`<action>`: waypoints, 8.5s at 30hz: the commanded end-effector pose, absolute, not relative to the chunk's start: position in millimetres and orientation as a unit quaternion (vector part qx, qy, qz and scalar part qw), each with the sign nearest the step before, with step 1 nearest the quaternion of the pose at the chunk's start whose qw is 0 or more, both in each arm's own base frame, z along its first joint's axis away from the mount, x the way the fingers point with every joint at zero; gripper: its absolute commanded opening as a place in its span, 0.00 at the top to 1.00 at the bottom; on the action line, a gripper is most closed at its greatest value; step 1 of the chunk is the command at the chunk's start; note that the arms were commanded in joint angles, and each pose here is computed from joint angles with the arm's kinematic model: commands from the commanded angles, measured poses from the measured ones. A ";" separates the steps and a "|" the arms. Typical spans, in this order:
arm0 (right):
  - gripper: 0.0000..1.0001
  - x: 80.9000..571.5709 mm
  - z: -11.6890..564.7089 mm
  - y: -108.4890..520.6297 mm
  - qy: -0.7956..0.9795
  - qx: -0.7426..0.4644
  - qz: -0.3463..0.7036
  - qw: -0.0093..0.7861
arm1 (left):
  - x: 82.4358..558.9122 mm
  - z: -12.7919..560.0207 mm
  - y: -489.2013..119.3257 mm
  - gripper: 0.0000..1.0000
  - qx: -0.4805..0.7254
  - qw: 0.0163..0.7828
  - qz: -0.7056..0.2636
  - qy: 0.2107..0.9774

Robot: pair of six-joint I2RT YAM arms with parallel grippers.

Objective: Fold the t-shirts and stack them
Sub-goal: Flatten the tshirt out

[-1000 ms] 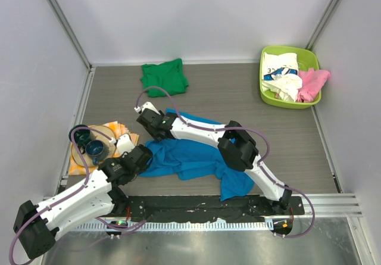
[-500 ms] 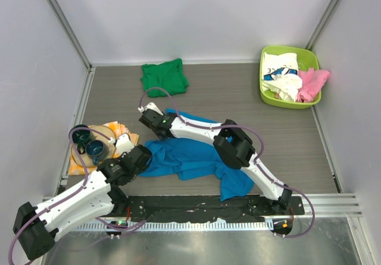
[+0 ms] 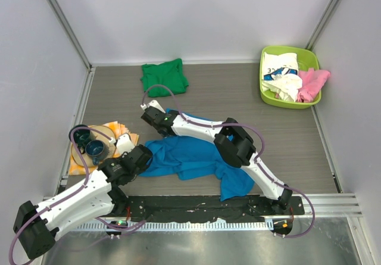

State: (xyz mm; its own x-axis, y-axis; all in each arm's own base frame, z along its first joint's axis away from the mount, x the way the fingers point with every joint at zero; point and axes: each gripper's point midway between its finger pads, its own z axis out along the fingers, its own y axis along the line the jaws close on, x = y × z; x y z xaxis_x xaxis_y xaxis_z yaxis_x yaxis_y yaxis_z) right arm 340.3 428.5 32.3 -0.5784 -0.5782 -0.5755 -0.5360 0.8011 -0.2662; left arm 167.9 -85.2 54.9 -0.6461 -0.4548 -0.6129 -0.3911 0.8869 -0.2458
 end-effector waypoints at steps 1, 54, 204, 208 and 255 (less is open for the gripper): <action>0.99 349.9 62.1 430.4 0.882 -0.291 -0.025 0.371 | 177.4 64.9 -85.3 1.00 -0.242 0.371 -0.049 0.895; 0.99 44.5 705.5 70.9 0.432 -0.108 0.397 0.803 | 51.6 595.5 -72.6 1.00 0.072 0.686 -0.482 0.539; 0.01 293.9 230.0 111.7 0.867 0.093 0.081 0.483 | 259.9 20.6 -36.3 0.57 -0.410 0.289 0.033 0.865; 0.01 293.7 228.8 115.1 0.868 0.092 0.087 0.480 | 253.2 21.9 -33.2 0.59 -0.411 0.290 0.034 0.863; 0.03 194.0 113.1 109.2 0.965 0.080 0.007 0.248 | 188.2 50.0 -51.2 1.00 -0.375 0.313 -0.079 0.869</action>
State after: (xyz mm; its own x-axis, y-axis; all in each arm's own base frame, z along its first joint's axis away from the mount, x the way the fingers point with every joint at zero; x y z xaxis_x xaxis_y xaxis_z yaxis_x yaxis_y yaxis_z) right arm 215.5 115.0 124.9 -0.8334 0.1390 -0.5349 0.1245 0.9902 0.0634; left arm 198.0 -57.2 44.6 -0.5325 -0.7003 -0.4754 -0.5967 0.7089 -0.3761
